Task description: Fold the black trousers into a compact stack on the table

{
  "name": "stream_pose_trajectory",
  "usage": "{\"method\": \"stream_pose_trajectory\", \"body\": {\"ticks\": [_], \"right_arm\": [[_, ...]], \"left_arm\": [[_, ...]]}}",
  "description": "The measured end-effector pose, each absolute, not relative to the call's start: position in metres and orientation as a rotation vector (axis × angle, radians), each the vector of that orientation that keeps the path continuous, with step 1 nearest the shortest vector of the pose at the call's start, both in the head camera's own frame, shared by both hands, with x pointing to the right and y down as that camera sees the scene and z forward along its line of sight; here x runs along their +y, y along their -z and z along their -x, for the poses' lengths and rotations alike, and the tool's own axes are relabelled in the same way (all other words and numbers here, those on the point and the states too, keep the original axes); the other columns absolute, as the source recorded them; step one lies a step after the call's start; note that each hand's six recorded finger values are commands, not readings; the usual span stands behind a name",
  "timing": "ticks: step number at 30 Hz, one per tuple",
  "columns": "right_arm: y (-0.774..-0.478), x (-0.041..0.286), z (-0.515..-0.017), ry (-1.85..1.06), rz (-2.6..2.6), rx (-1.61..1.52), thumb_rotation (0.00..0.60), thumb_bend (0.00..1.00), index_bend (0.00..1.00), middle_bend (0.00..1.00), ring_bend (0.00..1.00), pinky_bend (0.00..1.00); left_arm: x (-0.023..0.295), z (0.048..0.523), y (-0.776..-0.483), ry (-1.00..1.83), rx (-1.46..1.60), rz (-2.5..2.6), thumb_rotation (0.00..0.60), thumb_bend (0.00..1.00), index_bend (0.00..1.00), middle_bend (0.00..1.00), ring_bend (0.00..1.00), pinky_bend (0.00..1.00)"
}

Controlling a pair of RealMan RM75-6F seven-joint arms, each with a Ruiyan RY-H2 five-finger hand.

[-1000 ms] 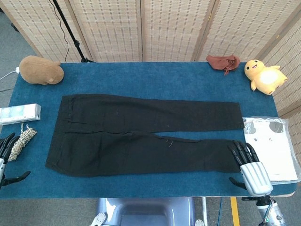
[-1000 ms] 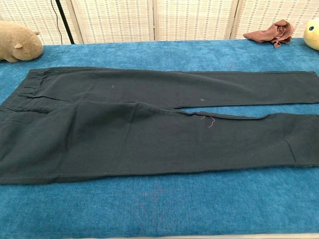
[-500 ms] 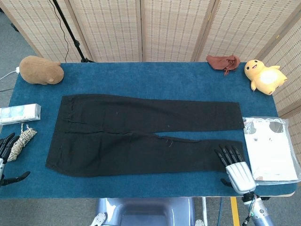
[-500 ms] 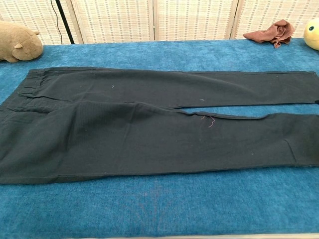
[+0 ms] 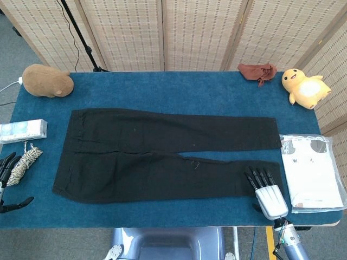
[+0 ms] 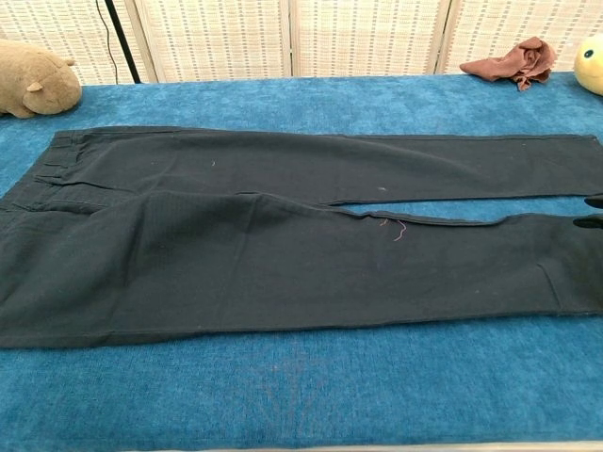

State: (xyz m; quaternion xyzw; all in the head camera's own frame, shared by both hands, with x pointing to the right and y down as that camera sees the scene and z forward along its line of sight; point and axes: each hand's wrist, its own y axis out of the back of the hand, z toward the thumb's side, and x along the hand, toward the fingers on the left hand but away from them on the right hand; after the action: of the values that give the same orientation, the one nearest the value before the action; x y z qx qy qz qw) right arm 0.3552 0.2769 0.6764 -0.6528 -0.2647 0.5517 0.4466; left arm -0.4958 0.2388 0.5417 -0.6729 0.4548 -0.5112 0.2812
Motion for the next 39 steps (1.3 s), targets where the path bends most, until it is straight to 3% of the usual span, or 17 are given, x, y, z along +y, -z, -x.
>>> {"method": "stream_pose_trajectory", "body": {"ticks": [16,22,28,39], "right_arm": [[-0.689,0.273,-0.364,-1.402,1.550,-0.652,0.600,0.00,0.17,0.03,0.00,0.00],[-0.691,0.273,-0.366,-1.417,1.532,-0.650,0.600,0.11,0.18,0.03,0.00,0.01],[-0.694,0.273,-0.366,-1.420,1.518,-0.647,0.600,0.29,0.21,0.06,0.00,0.09],[-0.693,0.270,-0.366,-1.390,1.522,-0.698,0.600,0.44,0.35,0.21,0.11,0.36]], "left_arm": [[0.239,0.498,-0.541,1.370,1.229,1.809,0.600,0.00,0.00,0.00,0.00,0.00],[0.239,0.499,-0.540,1.370,1.233,1.810,0.600,0.00,0.00,0.00,0.00,0.00],[0.238,0.499,-0.540,1.370,1.234,1.811,0.600,0.00,0.00,0.00,0.00,0.00],[0.239,0.499,-0.540,1.371,1.236,1.814,0.600,0.00,0.00,0.00,0.00,0.00]]}}
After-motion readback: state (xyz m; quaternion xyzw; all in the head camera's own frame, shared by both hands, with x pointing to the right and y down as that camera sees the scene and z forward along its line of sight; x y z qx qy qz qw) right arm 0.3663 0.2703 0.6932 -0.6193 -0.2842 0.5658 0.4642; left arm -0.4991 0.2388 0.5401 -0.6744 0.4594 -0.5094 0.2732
